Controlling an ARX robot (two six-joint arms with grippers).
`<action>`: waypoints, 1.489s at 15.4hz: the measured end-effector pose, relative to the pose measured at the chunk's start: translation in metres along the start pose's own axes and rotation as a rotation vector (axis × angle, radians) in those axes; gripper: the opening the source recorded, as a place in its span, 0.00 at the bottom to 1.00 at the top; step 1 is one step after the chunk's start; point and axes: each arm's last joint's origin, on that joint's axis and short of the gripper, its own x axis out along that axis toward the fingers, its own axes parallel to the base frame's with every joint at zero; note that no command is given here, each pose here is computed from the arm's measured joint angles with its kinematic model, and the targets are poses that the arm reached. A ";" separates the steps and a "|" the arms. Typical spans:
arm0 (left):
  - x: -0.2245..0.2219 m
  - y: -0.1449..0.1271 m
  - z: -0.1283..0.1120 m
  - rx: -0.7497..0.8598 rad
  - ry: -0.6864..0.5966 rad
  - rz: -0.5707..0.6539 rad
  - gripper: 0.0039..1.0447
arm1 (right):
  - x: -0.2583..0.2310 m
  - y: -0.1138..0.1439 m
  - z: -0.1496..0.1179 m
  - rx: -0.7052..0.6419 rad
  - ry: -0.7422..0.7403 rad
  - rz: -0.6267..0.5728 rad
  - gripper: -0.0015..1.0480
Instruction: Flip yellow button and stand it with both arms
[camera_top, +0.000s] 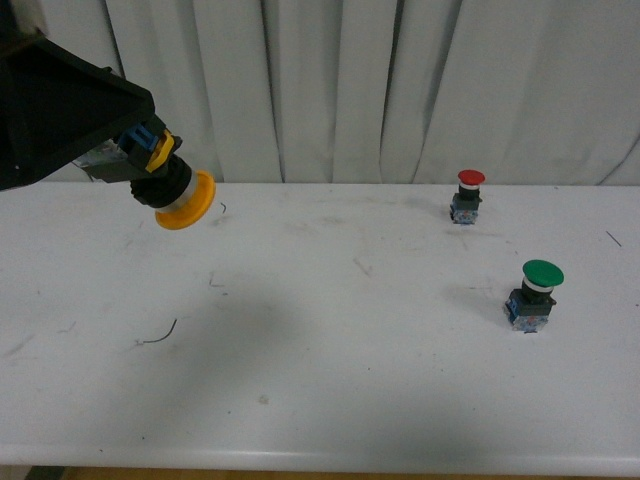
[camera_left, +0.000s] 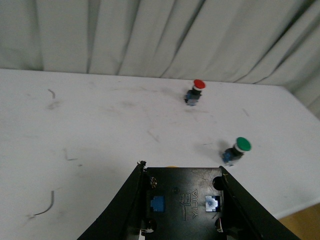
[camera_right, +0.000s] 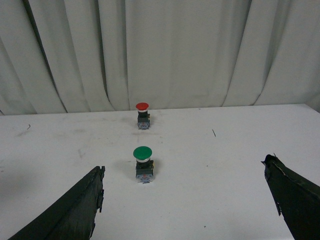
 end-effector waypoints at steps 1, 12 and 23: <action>-0.003 -0.001 -0.004 -0.043 -0.011 -0.047 0.34 | 0.000 0.000 0.000 0.000 0.000 0.000 0.94; 0.022 -0.014 -0.016 -0.586 -0.105 -0.415 0.34 | 0.000 0.000 0.000 0.000 0.000 0.000 0.94; 0.031 -0.025 -0.013 -0.604 -0.086 -0.433 0.34 | 0.009 -0.007 0.022 0.031 -0.206 0.168 0.94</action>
